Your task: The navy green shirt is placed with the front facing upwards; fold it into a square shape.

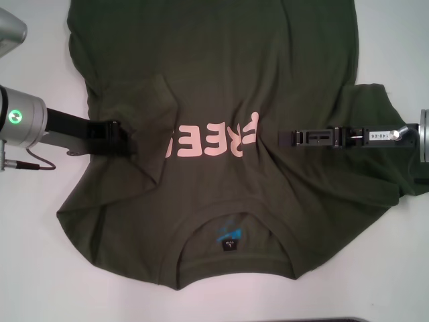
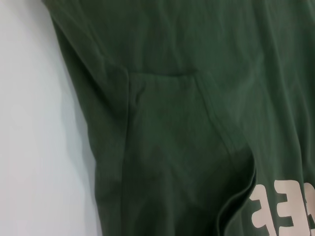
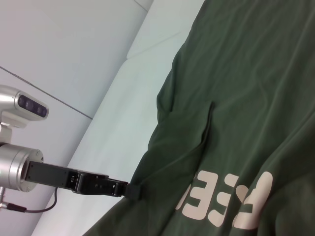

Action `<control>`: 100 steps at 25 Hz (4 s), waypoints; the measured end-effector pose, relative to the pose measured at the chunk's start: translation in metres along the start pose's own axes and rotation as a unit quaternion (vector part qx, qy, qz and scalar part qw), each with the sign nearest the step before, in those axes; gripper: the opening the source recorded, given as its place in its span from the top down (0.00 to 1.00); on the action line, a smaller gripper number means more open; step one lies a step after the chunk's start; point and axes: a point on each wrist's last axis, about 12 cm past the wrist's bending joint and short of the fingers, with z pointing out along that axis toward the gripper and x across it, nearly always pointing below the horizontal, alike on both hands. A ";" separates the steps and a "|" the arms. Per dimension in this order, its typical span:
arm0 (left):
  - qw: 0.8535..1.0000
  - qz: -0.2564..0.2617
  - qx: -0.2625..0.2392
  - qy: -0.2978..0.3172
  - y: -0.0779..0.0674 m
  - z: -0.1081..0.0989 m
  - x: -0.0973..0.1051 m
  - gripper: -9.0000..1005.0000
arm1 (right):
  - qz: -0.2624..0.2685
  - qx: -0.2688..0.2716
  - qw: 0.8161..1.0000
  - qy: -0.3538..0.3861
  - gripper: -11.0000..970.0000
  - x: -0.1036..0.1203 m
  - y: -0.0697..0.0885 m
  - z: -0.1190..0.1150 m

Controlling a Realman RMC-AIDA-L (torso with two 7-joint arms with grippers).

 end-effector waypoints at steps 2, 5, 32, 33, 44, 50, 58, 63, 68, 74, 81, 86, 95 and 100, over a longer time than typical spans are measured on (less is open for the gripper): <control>1.000 0.000 0.000 0.000 0.000 0.000 0.000 0.73 | 0.001 0.000 1.000 0.000 0.25 0.000 0.000 0.000; 1.000 0.000 0.001 0.001 -0.001 0.001 0.000 0.82 | 0.001 0.000 1.000 0.000 0.25 0.000 0.000 0.000; 0.988 0.009 0.149 0.028 -0.034 0.016 0.014 0.97 | 0.004 0.002 1.000 0.001 0.25 0.003 -0.001 0.000; 0.988 0.009 0.155 0.024 -0.035 0.016 0.014 0.97 | 0.004 0.002 1.000 0.001 0.25 0.003 -0.001 0.000; 0.965 0.063 0.253 -0.028 -0.028 -0.023 0.013 0.65 | 0.005 0.004 1.000 -0.002 0.25 0.005 -0.002 -0.002; 0.938 0.166 0.299 -0.064 -0.005 -0.048 0.043 0.45 | 0.002 0.006 1.000 -0.016 0.25 -0.001 -0.004 -0.008; 0.886 0.316 0.318 -0.119 0.012 -0.040 0.098 0.38 | -0.002 0.004 0.999 -0.053 0.25 -0.007 -0.005 -0.017; 0.868 0.347 0.321 -0.153 0.022 -0.033 0.119 0.38 | -0.005 0.006 0.999 -0.042 0.25 -0.004 -0.006 -0.018; 0.875 0.335 0.311 -0.160 0.030 -0.035 0.121 0.37 | -0.005 0.010 1.000 -0.008 0.25 0.006 -0.008 -0.025; 0.894 0.285 0.303 -0.167 0.037 -0.045 0.117 0.38 | 0.051 0.025 0.997 0.054 0.25 0.006 -0.010 -0.066; 0.907 0.245 0.307 -0.152 0.039 -0.051 0.107 0.38 | 0.130 0.085 0.986 0.062 0.25 -0.011 -0.011 -0.120; 0.909 0.239 0.309 -0.148 0.038 -0.050 0.106 0.39 | 0.145 0.147 0.978 0.038 0.25 -0.020 -0.018 -0.138; 0.910 0.226 0.313 -0.152 0.038 -0.052 0.105 0.39 | 0.155 0.195 0.968 0.002 0.25 -0.028 -0.025 -0.153; 0.909 0.227 0.314 -0.152 0.036 -0.050 0.104 0.39 | 0.156 0.212 0.965 -0.009 0.25 -0.028 -0.031 -0.150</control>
